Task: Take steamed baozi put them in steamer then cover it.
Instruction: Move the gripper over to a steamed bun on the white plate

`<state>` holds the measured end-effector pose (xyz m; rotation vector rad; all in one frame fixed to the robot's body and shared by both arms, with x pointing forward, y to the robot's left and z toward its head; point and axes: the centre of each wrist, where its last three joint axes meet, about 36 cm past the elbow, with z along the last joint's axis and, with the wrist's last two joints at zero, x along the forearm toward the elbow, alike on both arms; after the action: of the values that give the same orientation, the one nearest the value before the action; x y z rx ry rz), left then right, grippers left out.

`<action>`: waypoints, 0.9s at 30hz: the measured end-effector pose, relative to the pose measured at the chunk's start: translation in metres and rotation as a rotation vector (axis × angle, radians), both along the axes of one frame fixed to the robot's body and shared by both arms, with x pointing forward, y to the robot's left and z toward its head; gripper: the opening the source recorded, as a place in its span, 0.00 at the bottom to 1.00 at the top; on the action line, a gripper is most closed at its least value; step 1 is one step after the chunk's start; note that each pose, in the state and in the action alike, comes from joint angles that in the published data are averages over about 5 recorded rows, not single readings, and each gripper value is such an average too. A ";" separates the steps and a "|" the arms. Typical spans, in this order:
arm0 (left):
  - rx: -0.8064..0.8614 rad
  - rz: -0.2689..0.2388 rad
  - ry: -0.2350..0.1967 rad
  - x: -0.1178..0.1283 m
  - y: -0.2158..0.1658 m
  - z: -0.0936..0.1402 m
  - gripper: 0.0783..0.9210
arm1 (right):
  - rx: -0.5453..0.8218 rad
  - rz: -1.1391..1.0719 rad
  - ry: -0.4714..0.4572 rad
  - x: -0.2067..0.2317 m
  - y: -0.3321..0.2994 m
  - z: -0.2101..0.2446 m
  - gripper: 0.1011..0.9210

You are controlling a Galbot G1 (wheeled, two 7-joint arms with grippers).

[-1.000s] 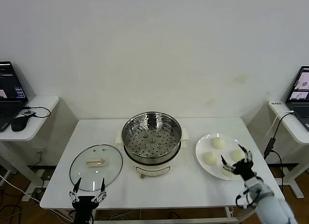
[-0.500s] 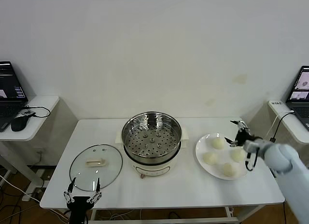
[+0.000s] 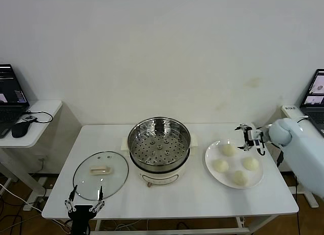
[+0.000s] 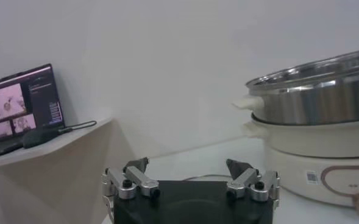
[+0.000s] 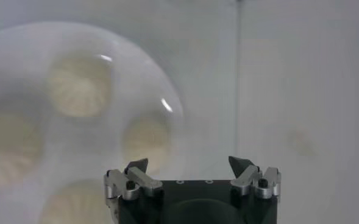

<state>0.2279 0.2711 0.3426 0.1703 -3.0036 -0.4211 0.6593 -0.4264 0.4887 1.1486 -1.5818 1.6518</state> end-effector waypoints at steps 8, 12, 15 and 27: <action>0.005 0.007 0.005 -0.003 0.003 -0.002 0.88 | -0.045 0.007 0.069 0.020 0.014 -0.015 0.88; 0.007 0.008 0.002 -0.004 0.005 -0.003 0.88 | -0.057 0.002 0.093 0.028 0.019 -0.023 0.88; 0.009 0.010 0.002 -0.005 0.006 -0.004 0.88 | -0.063 -0.002 0.108 0.032 0.024 -0.029 0.87; 0.014 0.006 -0.004 -0.002 0.008 -0.005 0.88 | -0.082 -0.012 0.138 0.045 0.039 -0.043 0.72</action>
<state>0.2261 0.2790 0.3380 0.1817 -3.0042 -0.4421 0.7041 -0.3877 0.4456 1.1820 -1.4196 1.5787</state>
